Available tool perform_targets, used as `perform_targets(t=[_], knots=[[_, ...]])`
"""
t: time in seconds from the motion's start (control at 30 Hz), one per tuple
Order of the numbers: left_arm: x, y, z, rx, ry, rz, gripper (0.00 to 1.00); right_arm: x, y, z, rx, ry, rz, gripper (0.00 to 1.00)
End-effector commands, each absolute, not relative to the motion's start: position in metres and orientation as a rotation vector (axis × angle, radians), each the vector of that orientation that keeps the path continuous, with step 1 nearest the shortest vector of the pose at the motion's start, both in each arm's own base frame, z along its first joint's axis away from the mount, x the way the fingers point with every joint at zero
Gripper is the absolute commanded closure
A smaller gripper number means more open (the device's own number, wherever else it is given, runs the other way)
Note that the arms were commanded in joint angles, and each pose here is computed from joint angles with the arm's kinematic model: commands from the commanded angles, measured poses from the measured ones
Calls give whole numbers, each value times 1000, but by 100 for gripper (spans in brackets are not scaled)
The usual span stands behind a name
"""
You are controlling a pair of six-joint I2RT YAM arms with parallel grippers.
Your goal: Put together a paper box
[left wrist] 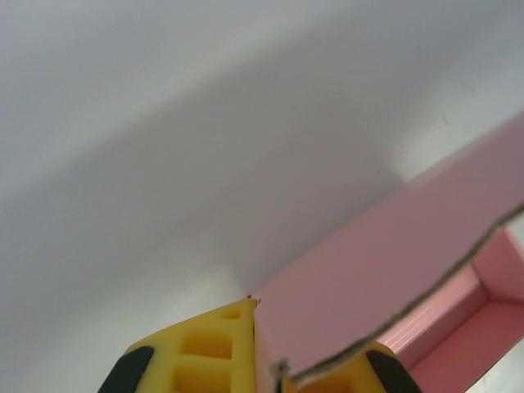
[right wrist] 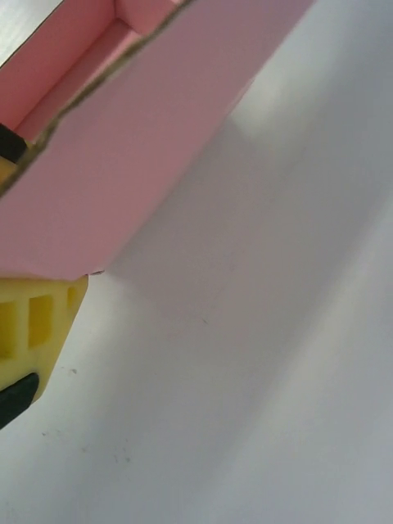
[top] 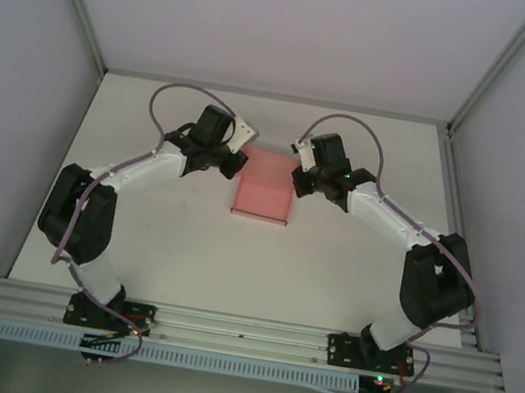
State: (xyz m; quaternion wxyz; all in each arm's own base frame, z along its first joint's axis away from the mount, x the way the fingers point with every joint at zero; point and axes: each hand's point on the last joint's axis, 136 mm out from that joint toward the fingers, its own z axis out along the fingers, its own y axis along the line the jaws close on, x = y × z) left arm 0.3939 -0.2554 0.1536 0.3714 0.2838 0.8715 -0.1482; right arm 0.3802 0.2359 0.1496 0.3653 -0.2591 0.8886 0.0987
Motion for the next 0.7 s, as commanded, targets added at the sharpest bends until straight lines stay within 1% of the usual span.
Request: perform_targets(t=[0.0, 0.1, 0.2, 0.33, 0.57, 0.67], knots=[[418, -246, 193, 259, 2080, -434, 100, 411, 227, 178, -253, 2158, 257, 100], [424, -245, 191, 114, 2048, -423, 100, 424, 227, 177, -61, 2113, 313, 100], [430, -243, 186, 45, 2025, -360, 100, 433, 233, 175, 38, 2075, 362, 100], [436, -253, 180, 7, 1996, -430, 100, 435, 250, 170, 46, 2022, 436, 100], [441, -264, 173, -3, 1949, -480, 100, 434, 250, 139, 31, 2055, 388, 100], [439, -269, 163, 24, 1969, -499, 100, 435, 248, 128, 33, 2077, 361, 100]])
